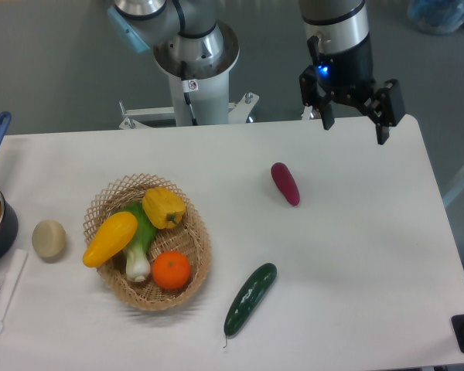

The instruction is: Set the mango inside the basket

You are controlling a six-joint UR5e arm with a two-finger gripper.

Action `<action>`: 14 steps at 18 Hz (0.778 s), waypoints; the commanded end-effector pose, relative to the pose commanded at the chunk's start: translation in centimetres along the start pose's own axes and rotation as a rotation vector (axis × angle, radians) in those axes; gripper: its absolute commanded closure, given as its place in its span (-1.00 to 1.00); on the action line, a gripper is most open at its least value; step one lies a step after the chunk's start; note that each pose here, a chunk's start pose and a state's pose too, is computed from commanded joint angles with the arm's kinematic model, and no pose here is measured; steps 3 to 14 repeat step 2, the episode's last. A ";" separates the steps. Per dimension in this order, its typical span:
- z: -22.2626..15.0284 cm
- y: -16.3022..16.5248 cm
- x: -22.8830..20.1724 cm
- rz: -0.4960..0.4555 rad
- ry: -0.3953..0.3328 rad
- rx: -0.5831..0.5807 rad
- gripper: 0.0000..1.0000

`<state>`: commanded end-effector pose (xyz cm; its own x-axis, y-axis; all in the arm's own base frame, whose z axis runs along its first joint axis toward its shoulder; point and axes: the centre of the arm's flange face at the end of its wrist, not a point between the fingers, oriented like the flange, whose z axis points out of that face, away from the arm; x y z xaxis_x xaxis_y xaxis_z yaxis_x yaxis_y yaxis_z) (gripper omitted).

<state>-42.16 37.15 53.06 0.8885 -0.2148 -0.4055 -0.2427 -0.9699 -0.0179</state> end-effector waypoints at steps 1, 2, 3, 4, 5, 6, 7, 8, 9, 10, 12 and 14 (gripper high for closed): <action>0.0 0.0 0.0 0.000 0.001 0.003 -1.00; 0.0 -0.1 0.0 0.000 0.003 0.012 -1.00; 0.0 -0.1 0.0 0.000 0.003 0.012 -1.00; 0.0 -0.1 0.0 0.000 0.003 0.012 -1.00; 0.0 -0.1 0.0 0.000 0.003 0.012 -1.00; 0.0 -0.1 0.0 0.000 0.003 0.012 -1.00; 0.0 -0.1 0.0 0.000 0.003 0.012 -1.00; 0.0 -0.1 0.0 0.000 0.003 0.012 -1.00; 0.0 -0.1 0.0 0.000 0.003 0.012 -1.00; 0.0 -0.1 0.0 0.000 0.003 0.012 -1.00; 0.0 -0.1 0.0 0.000 0.003 0.012 -1.00; 0.0 -0.1 0.0 0.000 0.003 0.012 -1.00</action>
